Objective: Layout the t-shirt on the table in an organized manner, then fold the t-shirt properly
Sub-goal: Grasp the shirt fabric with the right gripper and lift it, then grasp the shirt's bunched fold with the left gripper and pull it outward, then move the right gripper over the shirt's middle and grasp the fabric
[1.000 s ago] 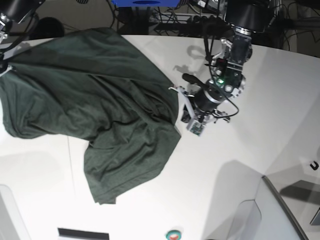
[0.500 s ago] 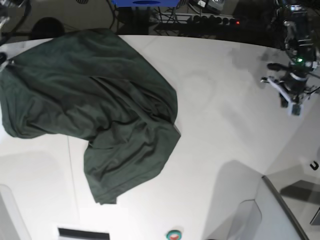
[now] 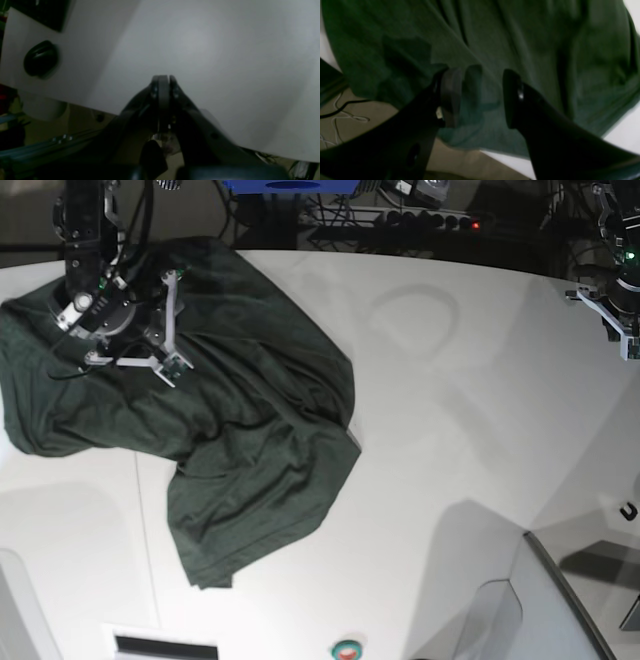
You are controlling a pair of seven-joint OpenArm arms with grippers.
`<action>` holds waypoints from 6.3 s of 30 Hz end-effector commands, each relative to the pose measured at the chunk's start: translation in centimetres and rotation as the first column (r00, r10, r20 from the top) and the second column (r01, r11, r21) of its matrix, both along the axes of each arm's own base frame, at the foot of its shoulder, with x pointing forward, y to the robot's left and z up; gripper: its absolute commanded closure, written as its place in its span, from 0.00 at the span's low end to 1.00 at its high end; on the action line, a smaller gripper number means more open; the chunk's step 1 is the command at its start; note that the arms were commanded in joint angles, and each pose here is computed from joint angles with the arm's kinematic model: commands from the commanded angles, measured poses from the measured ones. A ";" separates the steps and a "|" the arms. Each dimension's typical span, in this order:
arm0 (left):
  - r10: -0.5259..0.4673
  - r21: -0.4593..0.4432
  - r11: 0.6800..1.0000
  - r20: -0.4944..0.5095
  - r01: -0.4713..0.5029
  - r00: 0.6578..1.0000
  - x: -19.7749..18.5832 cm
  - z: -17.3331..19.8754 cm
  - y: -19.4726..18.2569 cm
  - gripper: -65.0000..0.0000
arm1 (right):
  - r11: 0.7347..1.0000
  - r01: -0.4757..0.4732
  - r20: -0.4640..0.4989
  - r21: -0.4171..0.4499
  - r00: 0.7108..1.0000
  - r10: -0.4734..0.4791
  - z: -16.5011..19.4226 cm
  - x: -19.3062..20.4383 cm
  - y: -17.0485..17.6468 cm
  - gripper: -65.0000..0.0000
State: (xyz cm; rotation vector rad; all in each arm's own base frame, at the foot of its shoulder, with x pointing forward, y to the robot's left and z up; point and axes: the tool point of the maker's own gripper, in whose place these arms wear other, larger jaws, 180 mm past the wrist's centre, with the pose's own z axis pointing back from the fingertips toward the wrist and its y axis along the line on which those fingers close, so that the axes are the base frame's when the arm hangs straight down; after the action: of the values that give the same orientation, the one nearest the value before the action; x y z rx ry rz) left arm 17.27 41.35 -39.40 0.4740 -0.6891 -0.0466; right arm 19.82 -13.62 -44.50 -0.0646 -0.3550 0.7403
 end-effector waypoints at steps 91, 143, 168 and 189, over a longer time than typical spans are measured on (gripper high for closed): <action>0.013 -0.008 1.000 0.020 -0.012 1.000 0.1 -0.1 0.0 1.00 | 1.000 0.015 -0.060 -0.009 0.998 -0.015 -1.3 0.0 0.3 0.99; -0.676 -0.455 0.687 -0.114 0.566 0.728 14.7 -16.1 -42.0 1.00 | 0.996 0.043 -0.086 -0.075 0.995 -0.049 -0.1 -3.9 -1.9 0.99; -0.596 -0.401 0.736 -0.002 0.545 0.803 17.5 -11.6 -36.5 1.00 | 0.975 0.078 -0.052 -0.210 0.994 -0.091 1.7 -2.9 -7.5 0.99; -0.131 -0.176 0.969 0.218 0.171 0.967 9.7 4.4 -7.6 1.00 | 0.995 -0.058 0.002 -0.078 0.998 0.058 3.0 -2.5 0.6 0.57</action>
State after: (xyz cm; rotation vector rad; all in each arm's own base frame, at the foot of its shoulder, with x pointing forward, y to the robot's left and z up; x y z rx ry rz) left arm 27.51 32.90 -35.21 0.2113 -0.9333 -0.0769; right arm 16.99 -13.16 -41.97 -0.1307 -0.3085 0.8134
